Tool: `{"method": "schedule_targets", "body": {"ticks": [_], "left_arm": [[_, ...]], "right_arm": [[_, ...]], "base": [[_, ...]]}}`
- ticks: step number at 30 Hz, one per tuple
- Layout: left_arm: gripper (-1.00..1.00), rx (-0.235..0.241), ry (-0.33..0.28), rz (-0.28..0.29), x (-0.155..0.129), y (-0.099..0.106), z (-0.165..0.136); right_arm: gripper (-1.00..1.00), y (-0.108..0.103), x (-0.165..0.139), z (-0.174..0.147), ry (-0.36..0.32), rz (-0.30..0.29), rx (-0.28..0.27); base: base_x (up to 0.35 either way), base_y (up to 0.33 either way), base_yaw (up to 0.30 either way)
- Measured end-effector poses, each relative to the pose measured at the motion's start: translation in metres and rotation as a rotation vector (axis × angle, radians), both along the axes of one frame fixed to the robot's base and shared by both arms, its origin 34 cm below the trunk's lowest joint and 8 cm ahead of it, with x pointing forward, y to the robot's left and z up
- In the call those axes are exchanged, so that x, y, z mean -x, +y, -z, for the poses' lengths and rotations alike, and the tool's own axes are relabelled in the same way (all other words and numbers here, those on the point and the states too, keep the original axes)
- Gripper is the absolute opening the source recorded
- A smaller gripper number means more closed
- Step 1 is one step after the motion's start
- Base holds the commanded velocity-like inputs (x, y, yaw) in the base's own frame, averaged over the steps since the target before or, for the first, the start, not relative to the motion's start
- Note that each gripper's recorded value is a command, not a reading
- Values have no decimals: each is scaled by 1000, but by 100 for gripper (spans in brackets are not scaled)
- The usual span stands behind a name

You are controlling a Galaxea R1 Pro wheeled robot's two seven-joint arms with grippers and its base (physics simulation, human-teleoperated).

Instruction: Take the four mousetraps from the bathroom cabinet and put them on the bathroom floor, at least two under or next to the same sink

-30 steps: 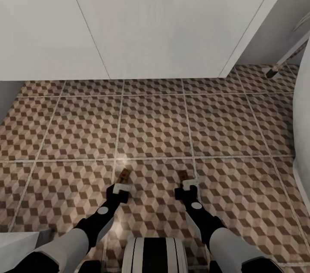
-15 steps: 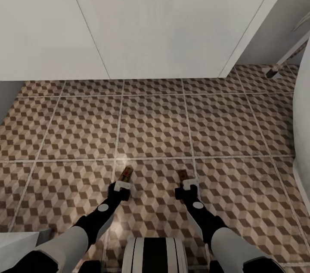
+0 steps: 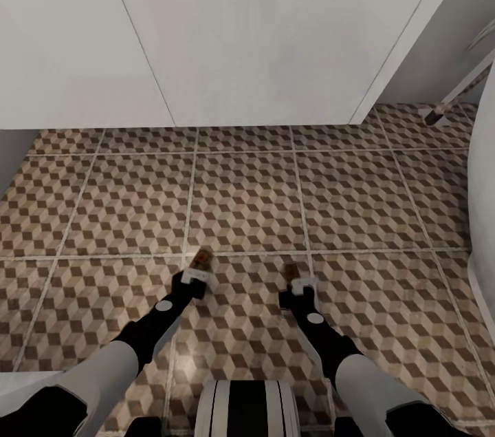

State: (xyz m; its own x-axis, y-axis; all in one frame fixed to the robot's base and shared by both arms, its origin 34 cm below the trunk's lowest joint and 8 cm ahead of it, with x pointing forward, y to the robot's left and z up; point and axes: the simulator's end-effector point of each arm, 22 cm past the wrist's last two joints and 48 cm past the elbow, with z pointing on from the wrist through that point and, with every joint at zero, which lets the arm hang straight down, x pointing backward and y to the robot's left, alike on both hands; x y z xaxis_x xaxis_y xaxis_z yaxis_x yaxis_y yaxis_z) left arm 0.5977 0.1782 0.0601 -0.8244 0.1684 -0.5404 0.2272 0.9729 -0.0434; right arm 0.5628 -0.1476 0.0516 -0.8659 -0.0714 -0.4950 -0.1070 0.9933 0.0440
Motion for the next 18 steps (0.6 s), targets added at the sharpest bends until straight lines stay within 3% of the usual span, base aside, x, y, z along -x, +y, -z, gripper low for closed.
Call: {"method": "schedule_targets", "body": {"ticks": [7, 18], "left_arm": [[-100, -17, 16, -8, 2, 11, 3], [-100, -22, 17, -21, 2, 10, 4]], "right_arm": [[-100, 0, -30, -8, -25, 5, 3], [-100, -2, -31, -7, -21, 10, 11]], "base": [[0, 0, 0], [0, 0, 0]]}}
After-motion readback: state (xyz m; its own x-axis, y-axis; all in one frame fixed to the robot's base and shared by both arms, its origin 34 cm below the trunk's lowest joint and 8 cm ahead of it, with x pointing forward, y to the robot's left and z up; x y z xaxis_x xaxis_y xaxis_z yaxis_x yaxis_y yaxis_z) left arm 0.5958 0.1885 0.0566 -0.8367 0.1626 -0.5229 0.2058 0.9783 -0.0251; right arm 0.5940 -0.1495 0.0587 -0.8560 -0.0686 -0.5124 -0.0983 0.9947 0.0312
